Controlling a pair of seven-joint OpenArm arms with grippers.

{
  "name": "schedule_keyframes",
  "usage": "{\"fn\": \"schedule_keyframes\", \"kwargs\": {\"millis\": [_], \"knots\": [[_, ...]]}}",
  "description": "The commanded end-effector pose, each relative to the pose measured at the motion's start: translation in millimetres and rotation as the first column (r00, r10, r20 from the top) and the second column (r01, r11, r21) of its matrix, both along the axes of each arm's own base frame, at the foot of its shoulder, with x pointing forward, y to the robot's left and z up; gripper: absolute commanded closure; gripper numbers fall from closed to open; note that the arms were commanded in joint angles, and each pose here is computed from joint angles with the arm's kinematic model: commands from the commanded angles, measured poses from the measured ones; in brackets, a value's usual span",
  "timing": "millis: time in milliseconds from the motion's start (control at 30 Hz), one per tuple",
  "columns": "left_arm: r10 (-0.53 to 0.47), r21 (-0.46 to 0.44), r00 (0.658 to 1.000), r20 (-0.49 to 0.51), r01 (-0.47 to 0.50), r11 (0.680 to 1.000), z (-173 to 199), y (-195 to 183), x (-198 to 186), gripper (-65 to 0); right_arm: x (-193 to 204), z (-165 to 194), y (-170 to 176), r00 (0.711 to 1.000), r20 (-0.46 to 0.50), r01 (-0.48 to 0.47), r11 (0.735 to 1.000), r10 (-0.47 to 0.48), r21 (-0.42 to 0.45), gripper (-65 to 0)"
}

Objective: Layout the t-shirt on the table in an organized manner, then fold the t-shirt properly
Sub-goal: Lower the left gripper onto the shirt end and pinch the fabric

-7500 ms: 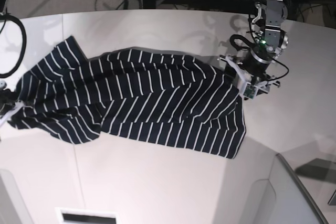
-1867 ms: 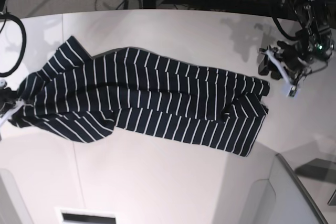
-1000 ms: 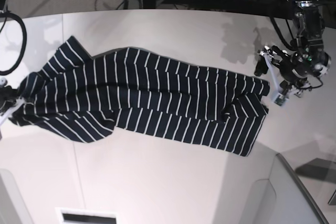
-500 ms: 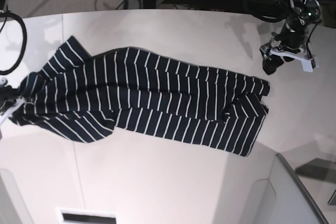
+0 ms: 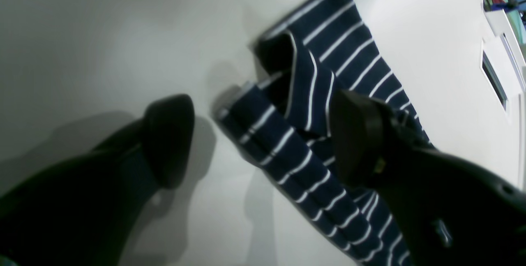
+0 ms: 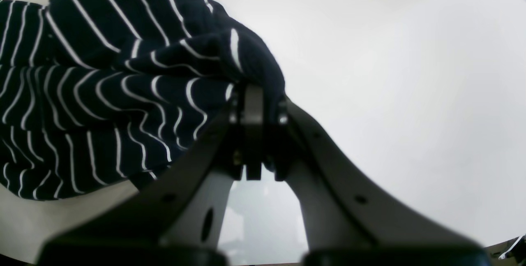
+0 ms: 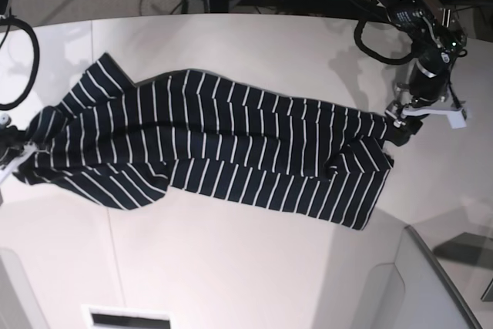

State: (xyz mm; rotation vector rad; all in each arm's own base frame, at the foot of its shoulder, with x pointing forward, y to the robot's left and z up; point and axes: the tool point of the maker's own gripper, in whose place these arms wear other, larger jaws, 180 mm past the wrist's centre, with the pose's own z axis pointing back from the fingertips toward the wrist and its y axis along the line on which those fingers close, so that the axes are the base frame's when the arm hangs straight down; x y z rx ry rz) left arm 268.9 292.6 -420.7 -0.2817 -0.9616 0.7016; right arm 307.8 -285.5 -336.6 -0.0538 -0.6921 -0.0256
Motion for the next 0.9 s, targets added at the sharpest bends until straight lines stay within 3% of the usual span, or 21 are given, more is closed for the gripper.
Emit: {"fn": "schedule_keyframes", "kwargs": {"millis": [0,367,867], "knots": [[0.012,0.002,0.999,0.036,-0.012,1.0,7,5,7,-49.2,9,15,-5,0.999,0.049,-0.005,1.0,0.006,-0.023,0.0],[0.006,-0.104,1.0,0.003,-0.005,0.995,-21,-14,10,-49.2,9,15,-5,0.999,0.049,-0.005,1.0,0.006,-0.023,0.0],[-0.044,-0.098,0.998,0.049,0.049,0.994,-14,-23,22,-49.2,9,15,-5,0.999,0.049,-0.005,1.0,0.006,-0.023,0.0]]}}
